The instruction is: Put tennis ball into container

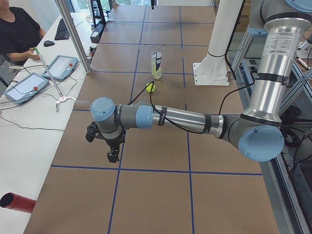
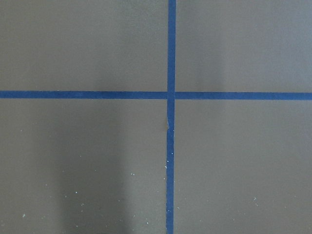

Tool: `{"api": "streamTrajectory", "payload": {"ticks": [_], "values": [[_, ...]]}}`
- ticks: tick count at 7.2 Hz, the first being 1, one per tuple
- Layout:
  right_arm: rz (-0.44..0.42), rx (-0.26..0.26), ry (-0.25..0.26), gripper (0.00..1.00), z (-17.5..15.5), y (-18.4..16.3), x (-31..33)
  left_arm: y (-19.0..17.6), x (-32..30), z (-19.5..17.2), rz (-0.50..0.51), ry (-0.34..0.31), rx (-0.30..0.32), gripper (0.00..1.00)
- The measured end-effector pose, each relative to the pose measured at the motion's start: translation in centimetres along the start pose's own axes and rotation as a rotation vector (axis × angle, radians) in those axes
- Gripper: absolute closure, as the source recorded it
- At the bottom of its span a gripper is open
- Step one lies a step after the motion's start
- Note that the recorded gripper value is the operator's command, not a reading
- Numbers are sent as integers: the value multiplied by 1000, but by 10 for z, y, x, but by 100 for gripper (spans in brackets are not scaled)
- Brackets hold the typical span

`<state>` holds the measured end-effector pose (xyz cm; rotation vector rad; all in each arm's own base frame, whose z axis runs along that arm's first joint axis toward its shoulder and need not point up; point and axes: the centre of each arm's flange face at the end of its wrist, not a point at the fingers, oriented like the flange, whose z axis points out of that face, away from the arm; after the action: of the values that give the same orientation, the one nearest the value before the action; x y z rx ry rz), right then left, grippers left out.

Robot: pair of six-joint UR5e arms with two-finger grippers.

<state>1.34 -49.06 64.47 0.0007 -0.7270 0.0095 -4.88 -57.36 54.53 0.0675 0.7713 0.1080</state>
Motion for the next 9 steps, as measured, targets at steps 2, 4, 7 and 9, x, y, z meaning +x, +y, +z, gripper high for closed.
{"api": "streamTrajectory", "payload": {"ticks": [2,4,7,9], "values": [[0,0,0,0,0,0,0,-14,127,-39,-35,23,43,0],[0,0,0,0,0,0,0,-4,256,-37,-75,78,45,0],[0,0,0,0,0,0,0,11,403,20,-89,64,62,0],[0,0,0,0,0,0,0,9,442,86,-47,84,71,0]]}}
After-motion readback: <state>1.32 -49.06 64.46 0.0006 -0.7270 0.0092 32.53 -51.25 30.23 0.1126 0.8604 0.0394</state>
